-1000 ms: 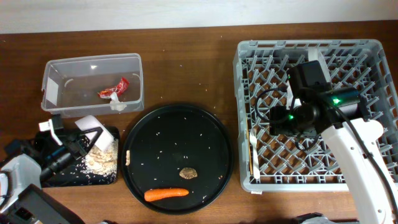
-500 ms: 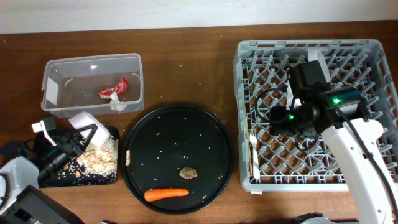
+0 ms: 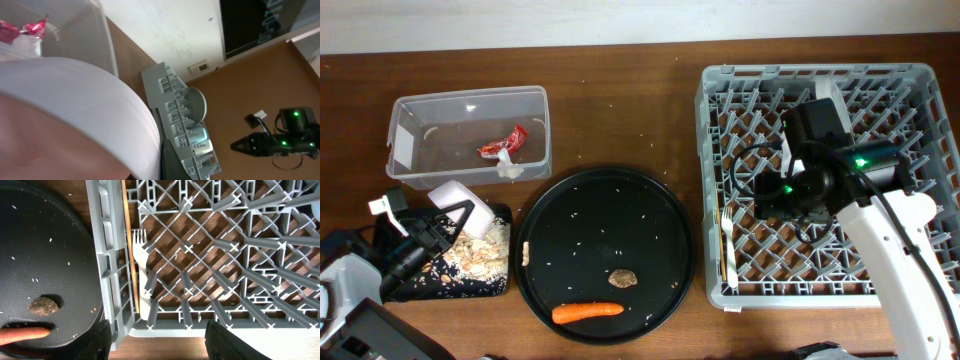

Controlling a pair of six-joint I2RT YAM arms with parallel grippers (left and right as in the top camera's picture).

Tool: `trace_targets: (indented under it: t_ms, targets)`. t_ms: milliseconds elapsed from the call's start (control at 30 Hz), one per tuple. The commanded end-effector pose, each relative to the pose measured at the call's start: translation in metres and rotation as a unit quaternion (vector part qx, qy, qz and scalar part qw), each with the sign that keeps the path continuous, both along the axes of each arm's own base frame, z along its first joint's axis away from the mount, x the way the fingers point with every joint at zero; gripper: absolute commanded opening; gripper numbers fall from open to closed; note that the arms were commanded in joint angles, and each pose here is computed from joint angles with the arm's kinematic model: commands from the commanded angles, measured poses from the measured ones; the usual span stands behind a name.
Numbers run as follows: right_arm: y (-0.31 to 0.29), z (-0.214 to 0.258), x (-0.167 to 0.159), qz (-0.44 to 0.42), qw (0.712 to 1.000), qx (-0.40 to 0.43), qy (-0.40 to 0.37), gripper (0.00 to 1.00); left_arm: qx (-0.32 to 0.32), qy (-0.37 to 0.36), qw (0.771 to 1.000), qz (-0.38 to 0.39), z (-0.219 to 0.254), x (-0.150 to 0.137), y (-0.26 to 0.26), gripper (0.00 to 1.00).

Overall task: Sort waste into correct bins and load items into the dishwasher rack
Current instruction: 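Carry the emptied pink bowl back over the platter with the left gripper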

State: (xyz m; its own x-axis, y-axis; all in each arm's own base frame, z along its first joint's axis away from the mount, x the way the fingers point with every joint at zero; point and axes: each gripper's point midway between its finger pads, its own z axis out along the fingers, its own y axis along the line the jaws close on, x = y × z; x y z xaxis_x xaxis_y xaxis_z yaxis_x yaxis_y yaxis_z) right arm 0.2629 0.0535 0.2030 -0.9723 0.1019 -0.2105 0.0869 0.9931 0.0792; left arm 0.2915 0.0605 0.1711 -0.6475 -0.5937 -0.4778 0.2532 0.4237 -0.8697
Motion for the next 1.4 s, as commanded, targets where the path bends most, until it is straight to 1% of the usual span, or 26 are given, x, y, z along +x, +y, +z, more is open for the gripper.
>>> trace_targets:
  t_ms: [0, 33, 67, 100, 133, 167, 200, 267, 300, 333, 367, 400, 433, 467, 500, 567, 833, 933, 1000, 1133, 1233, 1333, 1367]
  targets:
    - [-0.005, -0.001, 0.001, -0.007, 1.0, -0.008, 0.001, 0.63, -0.013, -0.015, 1.0, 0.008, 0.008, -0.002, 0.003, 0.0]
    - [-0.005, -0.001, 0.001, -0.008, 1.0, -0.008, 0.001, 0.64, -0.01, -0.05, 0.999, 0.004, 0.016, -0.001, 0.001, 0.0]
    - [-0.005, -0.001, 0.001, -0.008, 1.0, -0.008, 0.001, 0.63, -0.003, -0.061, 0.998, 0.004, 0.017, 0.0, 0.002, 0.0]
    - [-0.005, -0.001, 0.001, -0.008, 1.0, -0.008, 0.001, 0.63, 0.016, -0.055, 0.998, 0.003, 0.011, 0.002, 0.004, 0.0]
    - [-0.005, -0.001, 0.001, -0.007, 1.0, -0.008, 0.001, 0.63, 0.025, 0.002, 1.0, 0.009, -0.005, 0.003, 0.009, 0.0]
    - [-0.005, -0.001, 0.001, -0.008, 1.0, -0.008, 0.0, 0.63, 0.017, 0.053, 0.998, 0.018, -0.016, 0.002, 0.012, 0.0]
    - [-0.005, -0.001, 0.001, -0.008, 1.0, -0.008, 0.0, 0.63, 0.003, 0.063, 0.998, 0.019, -0.016, 0.001, 0.01, 0.0]
    - [-0.005, -0.001, 0.001, -0.008, 1.0, -0.008, 0.0, 0.63, -0.018, -0.02, 1.0, 0.007, 0.01, 0.001, 0.004, 0.0]
    - [-0.005, -0.001, 0.001, -0.008, 1.0, -0.008, 0.001, 0.63, -0.011, -0.03, 0.999, 0.008, 0.011, 0.002, 0.005, 0.0]
    - [-0.005, -0.001, 0.0, -0.008, 1.0, -0.008, 0.002, 0.63, 0.002, -0.012, 1.0, 0.011, 0.004, 0.003, 0.009, 0.0]
    - [-0.005, -0.001, 0.0, -0.008, 1.0, -0.009, 0.002, 0.63, -0.008, 0.079, 0.996, 0.03, -0.017, 0.002, 0.015, 0.0]
    - [-0.005, -0.001, 0.0, -0.008, 1.0, -0.009, 0.002, 0.63, -0.033, 0.089, 0.995, 0.032, -0.013, 0.0, 0.014, 0.0]
    - [-0.005, -0.001, 0.0, -0.008, 1.0, -0.009, 0.002, 0.63, -0.038, 0.019, 0.999, 0.02, 0.005, 0.001, 0.01, 0.0]
    - [-0.005, -0.001, 0.0, -0.008, 1.0, -0.009, 0.002, 0.63, -0.047, -0.014, 0.999, 0.017, 0.016, 0.001, 0.009, 0.0]
    - [-0.005, -0.001, 0.0, -0.007, 1.0, -0.009, 0.002, 0.63, -0.059, -0.032, 0.998, 0.017, 0.023, 0.002, 0.01, 0.0]
    - [-0.006, -0.001, 0.001, -0.008, 1.0, -0.013, 0.002, 0.63, -0.095, 0.0, 0.995, 0.02, 0.025, 0.003, 0.011, 0.0]
    - [-0.007, -0.001, 0.001, -0.009, 1.0, -0.014, 0.001, 0.63, -0.089, -0.004, 0.996, 0.017, 0.027, 0.003, 0.009, 0.0]
    - [-0.006, -0.001, 0.001, -0.008, 1.0, -0.013, 0.002, 0.63, -0.083, -0.003, 0.997, -0.002, 0.028, 0.005, -0.002, 0.0]
    - [-0.006, -0.001, 0.001, -0.008, 1.0, -0.012, 0.002, 0.63, -0.056, 0.006, 0.998, -0.027, 0.026, 0.009, -0.017, 0.0]
    - [-0.006, -0.001, 0.001, -0.008, 1.0, -0.012, 0.002, 0.63, 0.056, 0.03, 0.993, -0.096, 0.031, 0.016, -0.058, 0.0]
    - [-0.006, -0.001, 0.001, -0.008, 1.0, -0.012, 0.002, 0.63, 0.152, 0.023, 0.977, -0.15, 0.044, 0.019, -0.093, 0.0]
    - [-0.006, -0.001, 0.001, -0.008, 1.0, -0.012, 0.002, 0.63, 0.219, 0.029, 0.956, -0.194, 0.046, 0.016, -0.127, 0.0]
    - [-0.006, -0.001, 0.001, -0.008, 1.0, -0.012, 0.001, 0.63, 0.231, 0.033, 0.951, -0.204, 0.043, 0.015, -0.135, 0.0]
